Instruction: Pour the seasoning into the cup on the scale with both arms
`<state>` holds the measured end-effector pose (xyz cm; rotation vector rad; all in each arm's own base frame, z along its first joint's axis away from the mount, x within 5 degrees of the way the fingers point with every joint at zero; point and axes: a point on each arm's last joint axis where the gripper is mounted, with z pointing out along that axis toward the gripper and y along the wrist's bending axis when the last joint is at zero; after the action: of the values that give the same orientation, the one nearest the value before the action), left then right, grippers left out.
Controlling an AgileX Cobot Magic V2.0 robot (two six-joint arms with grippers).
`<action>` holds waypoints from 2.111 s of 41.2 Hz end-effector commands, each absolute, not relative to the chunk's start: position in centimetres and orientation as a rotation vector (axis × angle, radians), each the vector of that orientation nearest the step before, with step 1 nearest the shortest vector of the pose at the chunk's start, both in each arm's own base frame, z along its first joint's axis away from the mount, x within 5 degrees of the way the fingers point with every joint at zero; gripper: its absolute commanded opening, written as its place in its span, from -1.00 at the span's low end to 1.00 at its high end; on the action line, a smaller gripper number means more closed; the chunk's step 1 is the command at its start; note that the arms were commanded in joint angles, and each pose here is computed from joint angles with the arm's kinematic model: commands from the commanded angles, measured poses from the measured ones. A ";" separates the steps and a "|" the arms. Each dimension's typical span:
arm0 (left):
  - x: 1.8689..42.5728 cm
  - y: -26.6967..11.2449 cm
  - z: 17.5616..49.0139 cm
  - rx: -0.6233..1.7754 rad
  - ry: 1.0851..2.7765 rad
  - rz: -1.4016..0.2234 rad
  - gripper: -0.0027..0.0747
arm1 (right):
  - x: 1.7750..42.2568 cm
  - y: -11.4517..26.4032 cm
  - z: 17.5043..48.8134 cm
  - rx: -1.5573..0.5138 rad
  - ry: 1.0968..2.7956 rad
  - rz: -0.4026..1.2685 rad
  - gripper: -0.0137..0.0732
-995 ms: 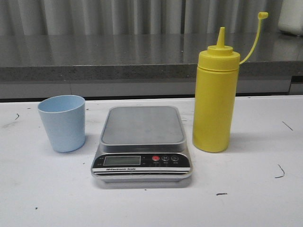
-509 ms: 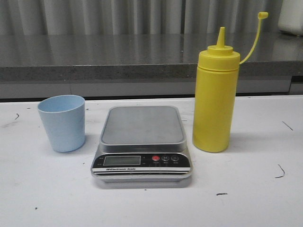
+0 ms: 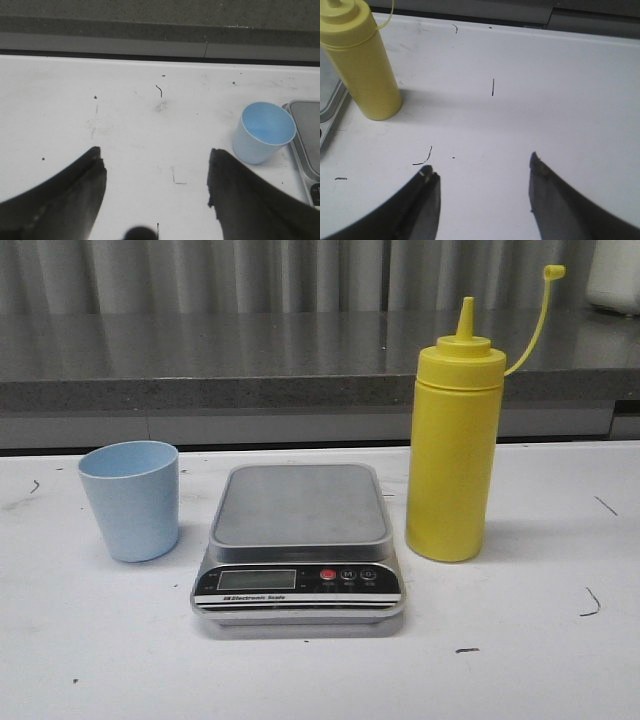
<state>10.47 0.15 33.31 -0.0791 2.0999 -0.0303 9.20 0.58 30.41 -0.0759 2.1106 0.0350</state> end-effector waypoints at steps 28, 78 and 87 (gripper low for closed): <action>26.0 -7.7 32.5 0.298 2.462 -0.161 0.32 | 9.6 0.5 31.7 -0.085 2.032 0.011 0.37; 36.2 -10.8 23.4 0.327 2.699 -0.122 -0.98 | 9.6 0.5 31.7 -0.085 2.032 0.011 0.37; 36.2 -11.1 27.1 0.344 2.684 -0.128 -0.98 | 9.6 0.5 31.7 -0.085 2.032 0.011 0.37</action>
<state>36.36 -10.72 22.08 0.3413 2.8192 -0.0979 9.20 0.58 30.41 -0.0759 2.1106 0.0350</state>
